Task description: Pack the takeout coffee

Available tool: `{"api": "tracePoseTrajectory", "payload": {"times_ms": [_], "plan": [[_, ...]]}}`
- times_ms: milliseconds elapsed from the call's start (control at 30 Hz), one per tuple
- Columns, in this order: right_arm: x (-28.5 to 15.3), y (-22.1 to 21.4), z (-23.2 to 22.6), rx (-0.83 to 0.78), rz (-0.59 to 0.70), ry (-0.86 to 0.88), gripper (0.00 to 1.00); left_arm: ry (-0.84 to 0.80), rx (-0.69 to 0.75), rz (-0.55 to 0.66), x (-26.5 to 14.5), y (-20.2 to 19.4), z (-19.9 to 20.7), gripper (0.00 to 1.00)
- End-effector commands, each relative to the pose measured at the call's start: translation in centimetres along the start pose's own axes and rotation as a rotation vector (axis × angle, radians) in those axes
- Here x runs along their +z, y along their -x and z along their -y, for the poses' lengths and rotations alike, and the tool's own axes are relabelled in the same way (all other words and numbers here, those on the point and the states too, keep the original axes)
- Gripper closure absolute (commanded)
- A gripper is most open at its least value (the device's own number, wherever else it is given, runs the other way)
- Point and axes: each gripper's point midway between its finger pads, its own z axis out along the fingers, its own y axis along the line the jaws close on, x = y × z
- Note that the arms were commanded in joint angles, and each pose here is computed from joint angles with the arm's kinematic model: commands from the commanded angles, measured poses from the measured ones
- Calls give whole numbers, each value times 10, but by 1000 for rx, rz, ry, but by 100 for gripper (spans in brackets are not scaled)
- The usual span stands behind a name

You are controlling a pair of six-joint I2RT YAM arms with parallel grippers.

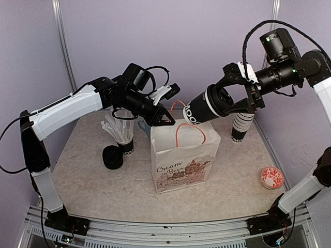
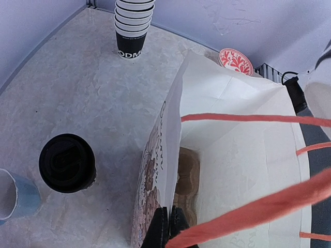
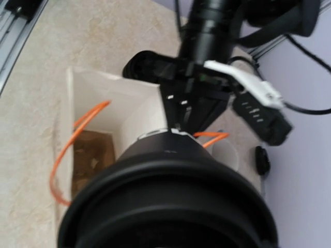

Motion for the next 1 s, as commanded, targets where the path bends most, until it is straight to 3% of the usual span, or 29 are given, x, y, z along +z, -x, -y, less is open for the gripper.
{"api": "tracePoseTrajectory", "payload": {"times_ms": [0, 633, 967], "plan": [[6, -6, -15, 0, -40, 34, 38, -4, 10, 40, -5, 11, 1, 100], [-17, 10, -29, -61, -43, -18, 38, -1, -10, 14, 2, 1, -12, 100], [37, -29, -15, -33, -192, 25, 40, -29, 31, 31, -1, 6, 8, 100]]}}
